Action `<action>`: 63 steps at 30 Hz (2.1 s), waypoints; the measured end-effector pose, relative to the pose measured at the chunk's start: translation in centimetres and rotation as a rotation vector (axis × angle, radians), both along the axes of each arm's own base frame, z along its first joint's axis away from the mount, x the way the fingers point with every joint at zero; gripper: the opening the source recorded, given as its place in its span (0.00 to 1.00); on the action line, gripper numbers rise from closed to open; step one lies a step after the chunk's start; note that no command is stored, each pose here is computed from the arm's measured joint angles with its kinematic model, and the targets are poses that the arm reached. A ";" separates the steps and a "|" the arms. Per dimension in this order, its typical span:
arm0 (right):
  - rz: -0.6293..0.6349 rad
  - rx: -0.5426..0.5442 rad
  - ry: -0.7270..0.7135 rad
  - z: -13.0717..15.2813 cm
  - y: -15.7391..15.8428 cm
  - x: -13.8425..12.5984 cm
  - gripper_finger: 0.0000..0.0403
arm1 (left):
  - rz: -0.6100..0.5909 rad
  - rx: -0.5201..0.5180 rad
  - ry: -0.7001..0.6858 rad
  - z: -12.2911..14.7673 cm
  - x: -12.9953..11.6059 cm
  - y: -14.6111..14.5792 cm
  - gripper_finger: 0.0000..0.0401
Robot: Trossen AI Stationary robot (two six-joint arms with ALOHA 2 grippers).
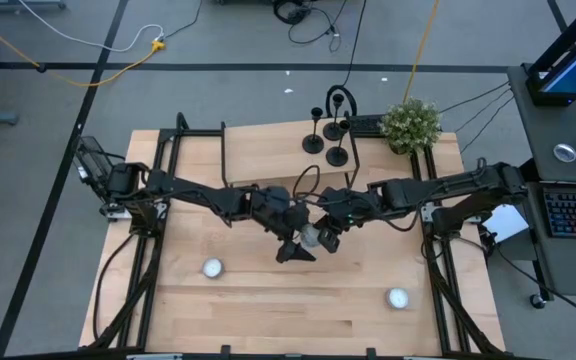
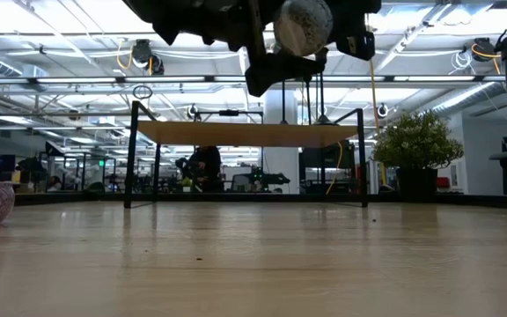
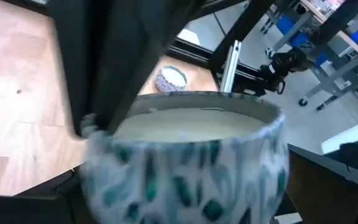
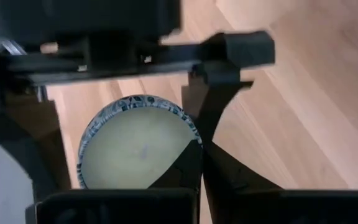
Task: Pick & Place candle stick holders
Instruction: Put the blue patterned scented candle on the shelf
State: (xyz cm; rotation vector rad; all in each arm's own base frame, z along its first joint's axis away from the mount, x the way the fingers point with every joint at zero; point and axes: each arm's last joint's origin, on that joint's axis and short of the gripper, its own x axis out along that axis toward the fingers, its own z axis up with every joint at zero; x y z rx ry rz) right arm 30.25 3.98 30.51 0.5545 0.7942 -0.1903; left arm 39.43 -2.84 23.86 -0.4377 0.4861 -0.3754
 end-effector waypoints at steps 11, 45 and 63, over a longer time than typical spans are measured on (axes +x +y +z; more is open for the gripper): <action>-0.004 0.005 0.000 0.0 -0.1 0.1 0.00 | 0.045 -0.014 -0.032 0.4 0.2 0.1 0.98; -0.011 0.021 -0.028 0.1 -0.7 0.3 0.00 | 0.137 -0.024 -0.007 0.3 0.3 0.9 0.70; 0.008 0.015 -0.024 0.5 -0.7 -0.2 0.10 | 0.147 -0.018 0.038 -0.1 0.1 0.9 0.69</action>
